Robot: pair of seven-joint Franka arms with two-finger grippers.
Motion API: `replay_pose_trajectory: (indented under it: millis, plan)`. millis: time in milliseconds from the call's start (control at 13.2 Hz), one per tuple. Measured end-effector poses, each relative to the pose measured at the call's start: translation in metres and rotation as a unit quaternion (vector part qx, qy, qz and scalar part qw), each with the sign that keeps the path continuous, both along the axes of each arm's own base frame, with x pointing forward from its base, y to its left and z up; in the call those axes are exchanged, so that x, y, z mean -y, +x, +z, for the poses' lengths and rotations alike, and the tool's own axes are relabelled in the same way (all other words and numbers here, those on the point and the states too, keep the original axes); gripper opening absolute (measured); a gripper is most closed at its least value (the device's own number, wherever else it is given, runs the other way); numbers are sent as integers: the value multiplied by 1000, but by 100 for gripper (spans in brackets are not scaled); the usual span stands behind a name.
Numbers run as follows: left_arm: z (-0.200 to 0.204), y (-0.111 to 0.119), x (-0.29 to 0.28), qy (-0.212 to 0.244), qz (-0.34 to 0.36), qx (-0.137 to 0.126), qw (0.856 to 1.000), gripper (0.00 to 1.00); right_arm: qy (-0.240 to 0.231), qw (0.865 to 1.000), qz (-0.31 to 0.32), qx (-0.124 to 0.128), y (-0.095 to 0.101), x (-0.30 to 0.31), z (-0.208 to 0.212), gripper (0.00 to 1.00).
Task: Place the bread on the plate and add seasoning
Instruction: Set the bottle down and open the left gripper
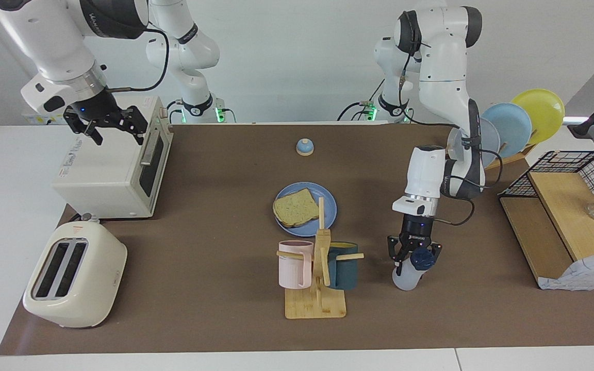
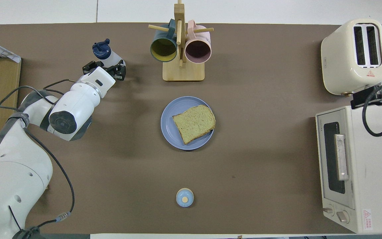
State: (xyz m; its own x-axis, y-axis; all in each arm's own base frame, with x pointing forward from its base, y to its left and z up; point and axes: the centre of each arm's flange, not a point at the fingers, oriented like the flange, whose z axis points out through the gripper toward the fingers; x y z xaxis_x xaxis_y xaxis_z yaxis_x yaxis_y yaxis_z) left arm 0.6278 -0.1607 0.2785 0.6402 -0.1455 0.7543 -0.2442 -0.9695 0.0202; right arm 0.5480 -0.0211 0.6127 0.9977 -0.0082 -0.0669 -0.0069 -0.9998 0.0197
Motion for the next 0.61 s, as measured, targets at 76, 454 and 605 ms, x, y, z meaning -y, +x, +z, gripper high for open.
replay_pose_trajectory:
  millis: [76, 454, 605]
  plan:
    - [0, 0, 0, 0, 0, 1, 1000, 87, 0, 1000, 0, 0, 0, 0, 0, 100]
    - [-2, -1, -7, -4, 0, 6, 1000, 100, 0, 1000, 0, 0, 0, 0, 0, 100]
    - [0, -8, -12, -8, 1, 6, 1000, 100, 0, 1000, 0, 0, 0, 0, 0, 100]
